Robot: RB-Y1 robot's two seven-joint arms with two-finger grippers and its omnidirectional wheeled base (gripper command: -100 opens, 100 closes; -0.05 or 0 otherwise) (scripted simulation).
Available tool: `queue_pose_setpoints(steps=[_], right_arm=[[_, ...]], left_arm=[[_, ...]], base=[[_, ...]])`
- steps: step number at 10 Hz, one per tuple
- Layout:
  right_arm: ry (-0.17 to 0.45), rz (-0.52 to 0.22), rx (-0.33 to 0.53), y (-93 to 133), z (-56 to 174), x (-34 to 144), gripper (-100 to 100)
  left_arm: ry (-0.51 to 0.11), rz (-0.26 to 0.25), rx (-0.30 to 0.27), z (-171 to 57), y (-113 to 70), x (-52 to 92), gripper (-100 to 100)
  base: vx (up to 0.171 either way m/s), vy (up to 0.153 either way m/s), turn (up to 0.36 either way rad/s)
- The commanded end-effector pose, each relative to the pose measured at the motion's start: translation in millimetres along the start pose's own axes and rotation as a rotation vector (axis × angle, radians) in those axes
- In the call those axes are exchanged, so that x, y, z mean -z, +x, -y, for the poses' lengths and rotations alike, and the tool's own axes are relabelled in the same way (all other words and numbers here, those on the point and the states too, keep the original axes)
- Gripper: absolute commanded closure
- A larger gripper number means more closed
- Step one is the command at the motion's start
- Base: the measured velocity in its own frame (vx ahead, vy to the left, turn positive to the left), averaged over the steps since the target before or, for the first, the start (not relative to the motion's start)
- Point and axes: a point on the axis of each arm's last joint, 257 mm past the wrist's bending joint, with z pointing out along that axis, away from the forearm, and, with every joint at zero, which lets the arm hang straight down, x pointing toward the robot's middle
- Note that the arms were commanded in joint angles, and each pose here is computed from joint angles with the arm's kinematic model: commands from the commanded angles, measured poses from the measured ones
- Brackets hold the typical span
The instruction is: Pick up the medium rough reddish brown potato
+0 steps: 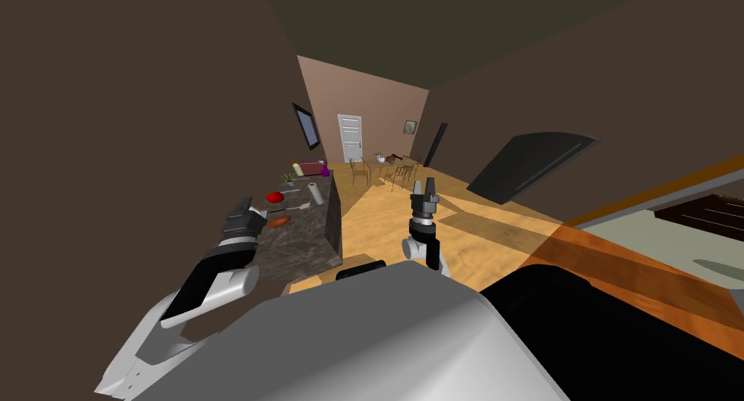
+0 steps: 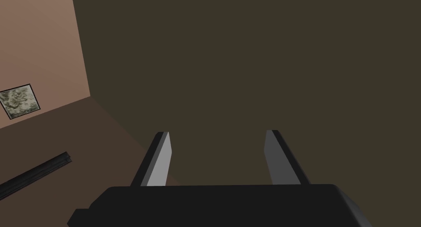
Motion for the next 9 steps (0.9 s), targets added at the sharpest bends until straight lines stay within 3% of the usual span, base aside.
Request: queue_pose_setpoints(steps=[1,9], right_arm=[[0.0,0.0,0.0,0.0,0.0,0.0,0],[0.0,0.0,0.0,0.0,0.0,0.0,0]], left_arm=[[-0.04,0.009,-0.001,-12.6,-5.6,-3.4,-100],[-0.251,0.074,-0.016,-68.9,-49.8,-9.3,-100]], base=[[-0.021,-0.029,-0.02],[-0.01,-0.029,-0.03]])
